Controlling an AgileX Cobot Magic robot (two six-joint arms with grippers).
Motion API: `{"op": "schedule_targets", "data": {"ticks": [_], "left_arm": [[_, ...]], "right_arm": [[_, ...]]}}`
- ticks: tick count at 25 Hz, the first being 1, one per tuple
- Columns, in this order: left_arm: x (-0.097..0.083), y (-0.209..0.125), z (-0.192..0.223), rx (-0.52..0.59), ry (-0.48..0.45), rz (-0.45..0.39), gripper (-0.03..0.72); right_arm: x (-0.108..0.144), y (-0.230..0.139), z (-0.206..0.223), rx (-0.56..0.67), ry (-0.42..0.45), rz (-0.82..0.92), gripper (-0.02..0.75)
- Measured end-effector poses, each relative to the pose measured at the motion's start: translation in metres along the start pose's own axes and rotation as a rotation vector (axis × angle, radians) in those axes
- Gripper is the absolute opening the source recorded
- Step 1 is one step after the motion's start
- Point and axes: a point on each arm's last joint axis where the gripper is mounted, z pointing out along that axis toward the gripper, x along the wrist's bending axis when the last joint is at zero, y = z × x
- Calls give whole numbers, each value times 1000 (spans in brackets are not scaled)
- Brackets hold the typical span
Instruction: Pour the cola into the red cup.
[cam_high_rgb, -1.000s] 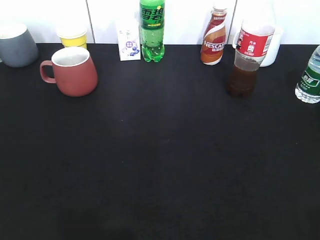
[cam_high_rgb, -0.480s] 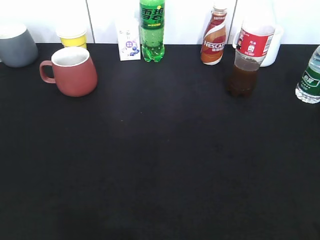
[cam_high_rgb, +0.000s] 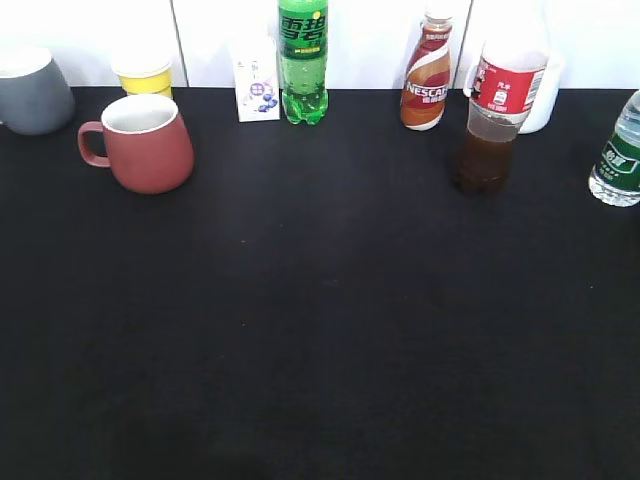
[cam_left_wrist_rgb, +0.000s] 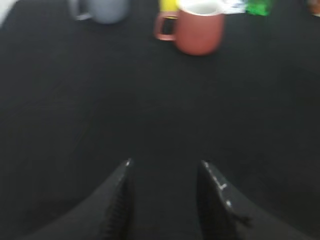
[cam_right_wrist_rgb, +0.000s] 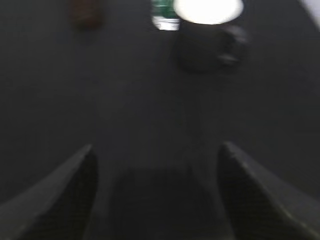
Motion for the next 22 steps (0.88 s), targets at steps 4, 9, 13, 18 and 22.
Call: {"op": "schedule_targets", "data": {"ticks": [4, 9, 13, 18, 22], "left_arm": [[0, 0, -1, -5, 3, -1, 318], [0, 0, -1, -6, 2, -2, 271], [0, -2, -3, -27, 0, -1, 263], [0, -2, -3, -27, 0, -1, 244], [0, -2, -3, -28, 0, -1, 238]], "right_arm": [[0, 0, -1, -10, -87, 48, 559], [0, -4, -7, -58, -130, 76, 559], [0, -4, -7, -62, -131, 78, 557], [0, -4, -7, -62, -131, 78, 556], [0, -4, -7, -62, -130, 79, 556]]}}
